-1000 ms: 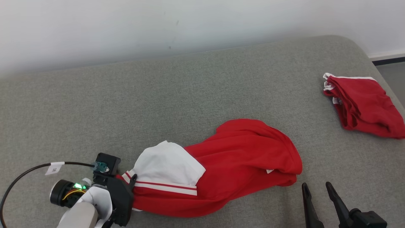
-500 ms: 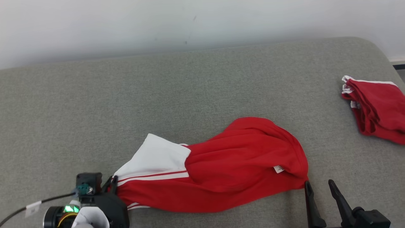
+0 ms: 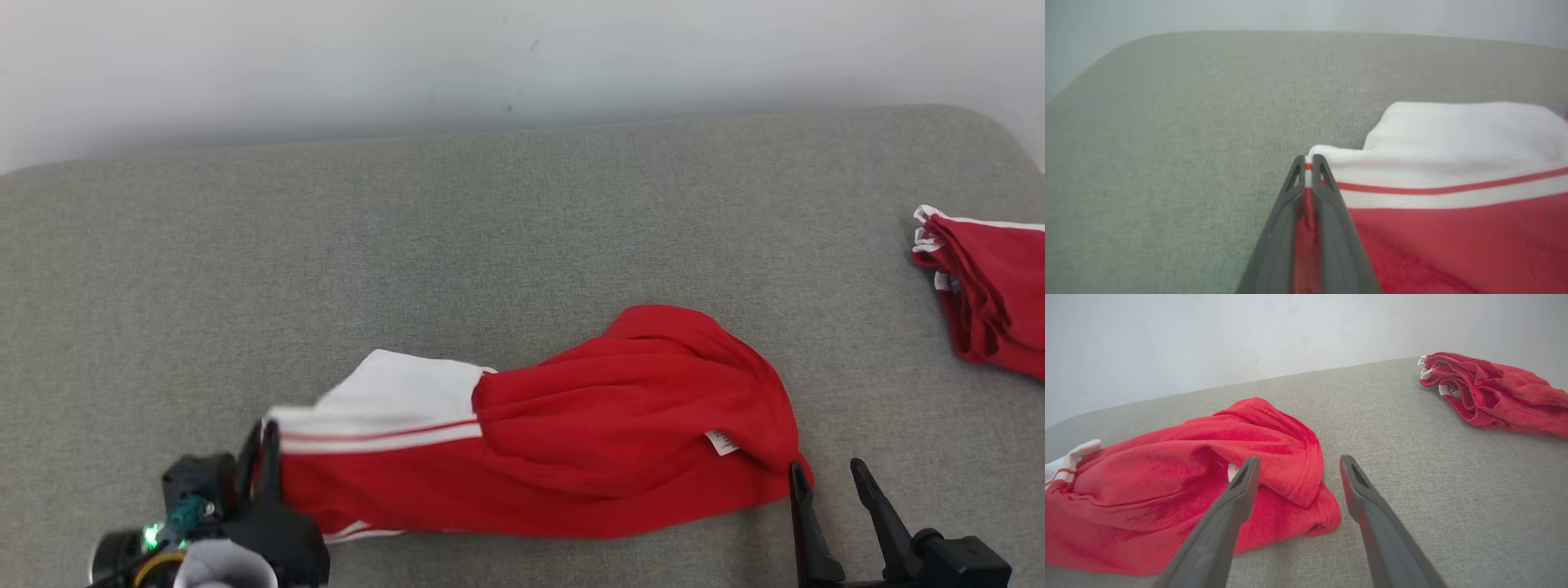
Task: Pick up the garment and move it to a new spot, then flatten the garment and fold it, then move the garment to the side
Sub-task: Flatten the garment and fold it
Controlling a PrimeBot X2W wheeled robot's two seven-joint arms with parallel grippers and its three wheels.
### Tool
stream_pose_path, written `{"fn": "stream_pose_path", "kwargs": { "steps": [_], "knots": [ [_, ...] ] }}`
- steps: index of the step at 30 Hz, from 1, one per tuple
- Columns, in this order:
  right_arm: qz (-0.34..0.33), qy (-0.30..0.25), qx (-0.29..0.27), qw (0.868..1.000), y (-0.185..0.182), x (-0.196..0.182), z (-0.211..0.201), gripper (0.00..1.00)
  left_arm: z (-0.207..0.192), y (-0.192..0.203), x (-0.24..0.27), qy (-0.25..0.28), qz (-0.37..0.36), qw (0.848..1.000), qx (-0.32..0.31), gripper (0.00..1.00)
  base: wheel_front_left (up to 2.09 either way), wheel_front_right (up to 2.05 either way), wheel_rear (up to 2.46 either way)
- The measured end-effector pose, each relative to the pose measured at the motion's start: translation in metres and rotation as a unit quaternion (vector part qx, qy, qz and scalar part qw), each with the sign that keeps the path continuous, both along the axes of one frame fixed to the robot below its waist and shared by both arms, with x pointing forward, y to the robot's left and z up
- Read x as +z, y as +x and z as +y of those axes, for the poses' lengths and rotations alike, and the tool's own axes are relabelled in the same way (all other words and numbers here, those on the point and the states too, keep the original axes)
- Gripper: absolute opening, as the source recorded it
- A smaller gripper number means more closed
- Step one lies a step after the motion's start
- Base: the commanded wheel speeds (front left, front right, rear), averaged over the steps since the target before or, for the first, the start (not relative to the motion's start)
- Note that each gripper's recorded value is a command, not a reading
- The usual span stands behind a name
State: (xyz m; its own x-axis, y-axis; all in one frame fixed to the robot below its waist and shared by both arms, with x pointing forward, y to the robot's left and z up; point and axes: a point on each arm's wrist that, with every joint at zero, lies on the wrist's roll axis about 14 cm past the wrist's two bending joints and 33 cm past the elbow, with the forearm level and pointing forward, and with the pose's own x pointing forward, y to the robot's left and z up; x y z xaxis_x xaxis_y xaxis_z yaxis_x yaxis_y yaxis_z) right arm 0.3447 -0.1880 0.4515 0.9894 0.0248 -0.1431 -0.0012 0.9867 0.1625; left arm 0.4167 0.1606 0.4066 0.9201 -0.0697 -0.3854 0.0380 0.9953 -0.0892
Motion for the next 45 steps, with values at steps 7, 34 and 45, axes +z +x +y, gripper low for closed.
{"fn": "stream_pose_path", "kwargs": {
  "steps": [7,34,45],
  "knots": [
    [-0.006,0.004,0.005,1.000,0.001,0.003,0.004,1.00,-0.006,0.019,0.065,0.015,-0.148,0.989,-0.019,0.00,0.00,0.00,0.00],
    [0.070,0.000,0.020,0.997,-0.003,-0.019,0.008,1.00,0.001,-0.042,-0.023,-0.010,0.037,0.999,0.014,0.00,0.00,0.00,0.00],
    [0.151,-0.052,0.058,0.985,0.023,-0.035,0.016,1.00,-0.003,-0.040,-0.023,-0.018,0.033,0.999,0.012,0.00,0.00,0.00,0.00]
  ]
}}
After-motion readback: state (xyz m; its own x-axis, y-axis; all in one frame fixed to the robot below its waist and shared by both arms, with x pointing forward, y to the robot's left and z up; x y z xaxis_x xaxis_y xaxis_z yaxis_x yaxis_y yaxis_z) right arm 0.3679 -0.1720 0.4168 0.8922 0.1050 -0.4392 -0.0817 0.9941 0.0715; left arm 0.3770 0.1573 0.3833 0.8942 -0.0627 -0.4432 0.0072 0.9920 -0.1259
